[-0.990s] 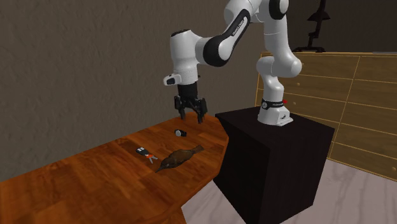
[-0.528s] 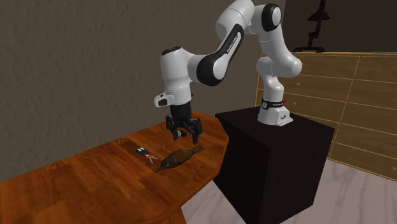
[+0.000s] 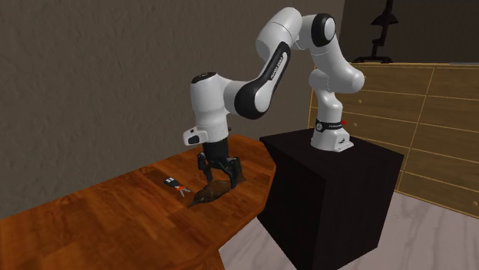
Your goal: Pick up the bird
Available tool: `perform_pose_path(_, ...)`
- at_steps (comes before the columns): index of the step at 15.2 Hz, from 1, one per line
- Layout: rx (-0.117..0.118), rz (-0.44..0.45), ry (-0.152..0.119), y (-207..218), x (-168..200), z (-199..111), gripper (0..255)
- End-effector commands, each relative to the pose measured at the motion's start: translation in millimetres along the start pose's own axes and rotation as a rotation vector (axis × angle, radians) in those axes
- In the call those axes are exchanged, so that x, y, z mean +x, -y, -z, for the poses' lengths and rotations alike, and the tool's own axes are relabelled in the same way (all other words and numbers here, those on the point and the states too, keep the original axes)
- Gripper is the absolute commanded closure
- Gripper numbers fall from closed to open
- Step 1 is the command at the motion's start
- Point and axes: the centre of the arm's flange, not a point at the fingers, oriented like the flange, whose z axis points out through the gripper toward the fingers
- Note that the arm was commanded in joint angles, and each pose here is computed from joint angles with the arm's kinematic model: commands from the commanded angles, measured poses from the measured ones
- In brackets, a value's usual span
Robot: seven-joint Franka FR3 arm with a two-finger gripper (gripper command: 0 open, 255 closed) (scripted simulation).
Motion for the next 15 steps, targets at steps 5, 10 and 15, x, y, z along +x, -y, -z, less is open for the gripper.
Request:
perform_pose_path(5,0.0,0.0,0.0,-1,1,-14,255)
perform_pose_path(10,0.0,0.0,0.0,-1,1,-14,255)
perform_pose_path(15,0.0,0.0,0.0,-1,1,-3,255)
